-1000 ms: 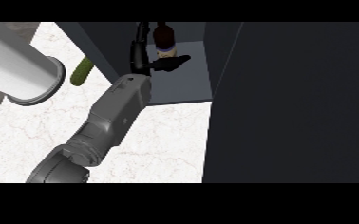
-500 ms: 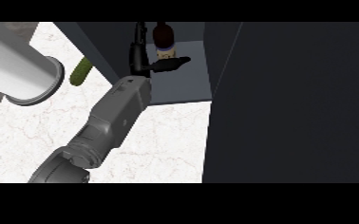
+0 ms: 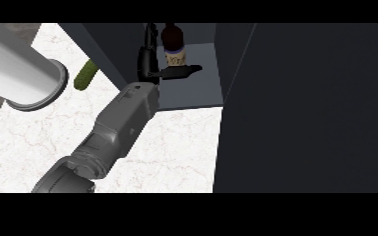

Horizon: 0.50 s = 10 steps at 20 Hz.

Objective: Pick up the wine, place it into the cabinet and close the cabinet

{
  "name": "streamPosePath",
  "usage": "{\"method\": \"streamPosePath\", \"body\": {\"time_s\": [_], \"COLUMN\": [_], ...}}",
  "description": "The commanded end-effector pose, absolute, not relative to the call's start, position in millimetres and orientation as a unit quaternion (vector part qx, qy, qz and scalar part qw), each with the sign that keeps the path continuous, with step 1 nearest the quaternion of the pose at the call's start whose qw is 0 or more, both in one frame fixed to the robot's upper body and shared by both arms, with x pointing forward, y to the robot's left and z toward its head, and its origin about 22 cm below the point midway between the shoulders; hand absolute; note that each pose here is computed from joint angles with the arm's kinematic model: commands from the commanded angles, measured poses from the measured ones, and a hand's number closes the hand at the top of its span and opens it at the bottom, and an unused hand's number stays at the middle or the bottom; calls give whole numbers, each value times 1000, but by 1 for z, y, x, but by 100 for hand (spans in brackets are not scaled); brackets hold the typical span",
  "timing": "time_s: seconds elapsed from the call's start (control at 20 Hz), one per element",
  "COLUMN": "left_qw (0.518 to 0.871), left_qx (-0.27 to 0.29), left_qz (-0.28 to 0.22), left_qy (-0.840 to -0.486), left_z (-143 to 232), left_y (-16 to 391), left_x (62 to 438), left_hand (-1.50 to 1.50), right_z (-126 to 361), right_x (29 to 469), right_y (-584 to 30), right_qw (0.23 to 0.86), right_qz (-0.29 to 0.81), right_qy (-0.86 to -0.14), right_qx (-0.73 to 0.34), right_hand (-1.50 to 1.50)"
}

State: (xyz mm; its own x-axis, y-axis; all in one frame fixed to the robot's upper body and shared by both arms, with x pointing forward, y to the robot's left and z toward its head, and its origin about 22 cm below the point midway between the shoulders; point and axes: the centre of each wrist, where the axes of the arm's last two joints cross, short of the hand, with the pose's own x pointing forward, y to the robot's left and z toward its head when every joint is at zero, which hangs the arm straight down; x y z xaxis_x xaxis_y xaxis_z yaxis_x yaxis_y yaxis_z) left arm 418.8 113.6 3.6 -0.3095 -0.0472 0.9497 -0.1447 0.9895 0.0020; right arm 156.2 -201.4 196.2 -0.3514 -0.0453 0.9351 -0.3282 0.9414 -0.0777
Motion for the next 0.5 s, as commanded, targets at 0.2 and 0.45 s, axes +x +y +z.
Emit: {"method": "streamPosePath", "body": {"time_s": [0.2,0.45], "left_qw": [595,597], "left_qx": [29,-1], "left_qz": [43,79], "left_qy": [-802,-798], "left_z": [-3,-5], "left_y": [117,119], "left_x": [416,414], "left_hand": [-150,-150], "right_z": [194,200], "right_x": [152,146], "right_y": [-200,-202], "right_qw": [550,550], "right_qz": [126,126], "right_qy": [-816,-815], "right_qx": [124,131], "right_hand": [-150,-150]}}
